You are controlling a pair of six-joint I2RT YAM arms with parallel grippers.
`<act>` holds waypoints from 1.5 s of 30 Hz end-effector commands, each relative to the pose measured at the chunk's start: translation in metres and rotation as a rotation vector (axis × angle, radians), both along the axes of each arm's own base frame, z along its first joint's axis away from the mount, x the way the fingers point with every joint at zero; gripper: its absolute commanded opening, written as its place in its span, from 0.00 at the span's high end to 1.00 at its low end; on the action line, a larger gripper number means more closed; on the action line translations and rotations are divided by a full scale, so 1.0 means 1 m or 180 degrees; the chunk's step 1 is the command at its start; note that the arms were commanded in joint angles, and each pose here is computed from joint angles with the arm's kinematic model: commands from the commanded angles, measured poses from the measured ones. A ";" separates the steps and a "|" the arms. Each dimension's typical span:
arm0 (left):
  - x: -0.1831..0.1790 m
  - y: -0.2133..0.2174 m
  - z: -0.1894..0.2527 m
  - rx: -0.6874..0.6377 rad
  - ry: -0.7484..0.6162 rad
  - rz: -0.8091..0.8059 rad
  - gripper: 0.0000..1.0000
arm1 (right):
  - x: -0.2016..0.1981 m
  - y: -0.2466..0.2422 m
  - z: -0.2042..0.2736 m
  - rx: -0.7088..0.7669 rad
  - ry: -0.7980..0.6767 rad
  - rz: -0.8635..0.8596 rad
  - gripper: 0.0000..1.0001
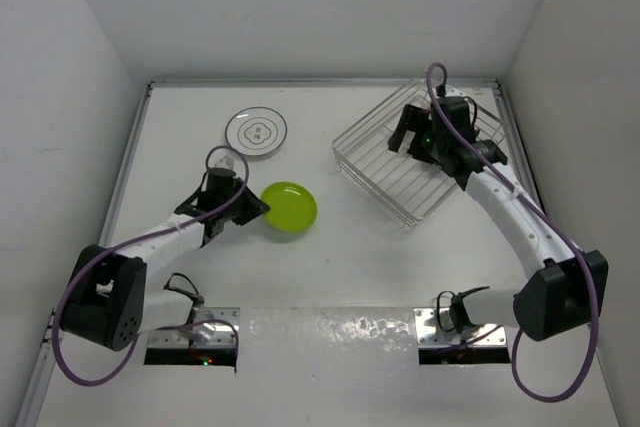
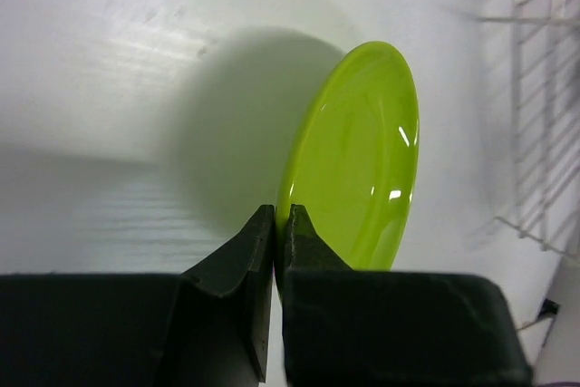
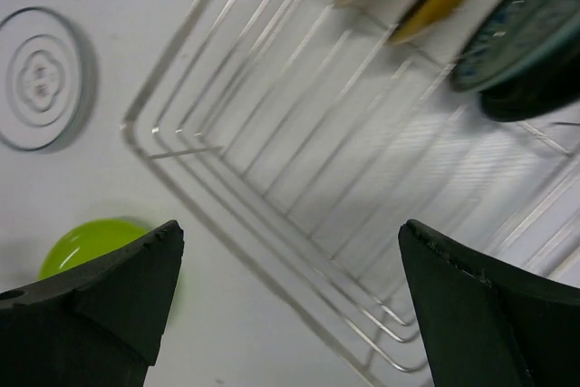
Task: Unload the plates from the dish rack
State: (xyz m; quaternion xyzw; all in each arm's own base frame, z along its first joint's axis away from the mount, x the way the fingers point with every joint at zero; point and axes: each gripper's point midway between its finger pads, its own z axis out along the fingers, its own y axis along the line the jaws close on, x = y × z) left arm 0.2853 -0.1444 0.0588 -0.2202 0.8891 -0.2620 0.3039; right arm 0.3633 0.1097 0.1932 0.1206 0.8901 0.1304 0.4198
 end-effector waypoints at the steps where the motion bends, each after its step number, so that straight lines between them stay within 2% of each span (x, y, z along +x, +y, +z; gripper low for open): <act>1: 0.003 0.003 -0.010 -0.0007 -0.0110 0.0054 1.00 | 0.003 -0.058 0.014 -0.0552 0.0077 -0.0517 0.01; 4: -0.010 0.011 -0.028 0.0096 0.0032 0.0110 0.80 | 0.006 -0.088 0.009 -0.0543 0.0271 -0.0705 0.01; 5: -0.012 0.013 -0.031 0.0118 0.0056 0.0124 0.57 | 0.008 -0.103 0.008 -0.0517 0.0283 -0.0820 0.01; 8: -0.016 0.019 -0.032 0.0209 0.0112 0.0158 0.19 | 0.013 -0.127 0.012 -0.0571 0.0304 -0.1026 0.01; 9: -0.023 0.022 -0.035 0.0274 0.0217 0.0161 0.16 | 0.014 -0.133 0.013 -0.0617 0.0308 -0.1088 0.01; 11: -0.018 0.024 -0.017 0.0336 0.0089 0.0120 0.12 | 0.015 -0.150 0.012 -0.0797 0.0359 -0.1271 0.07; 12: -0.025 0.026 -0.015 0.0409 0.0174 0.0088 0.02 | 0.018 -0.154 0.017 -0.0845 0.0332 -0.1326 0.18; 14: -0.024 0.035 0.012 0.0566 0.0022 0.0141 0.01 | 0.021 -0.175 0.014 -0.0901 0.0392 -0.1507 0.29; 15: -0.021 0.040 0.031 0.0602 -0.0160 0.0202 0.01 | 0.023 -0.177 0.012 -0.0896 0.0408 -0.1524 0.37; 17: -0.021 0.045 0.061 0.0692 -0.0352 0.0173 0.00 | 0.031 -0.182 0.008 -0.0882 0.0443 -0.1559 0.46; 18: -0.020 0.048 0.082 0.0704 -0.0556 0.0179 0.00 | 0.034 -0.183 0.006 -0.0888 0.0461 -0.1579 0.53; 23: -0.017 0.059 0.152 0.1063 -0.1032 -0.0029 0.00 | 0.045 -0.191 -0.004 -0.0932 0.0617 -0.1656 0.58; 28: -0.012 0.071 0.147 0.1390 -0.1026 -0.0060 0.00 | 0.053 -0.192 -0.027 -0.0917 0.0729 -0.1693 0.61; 34: -0.009 0.060 0.131 0.1338 -0.0937 -0.0277 0.00 | 0.060 -0.194 -0.050 -0.0911 0.0829 -0.1703 0.63; 45: -0.011 0.056 0.131 0.1289 -0.0973 -0.0331 0.00 | 0.067 -0.192 -0.069 -0.0783 0.0848 -0.1783 0.78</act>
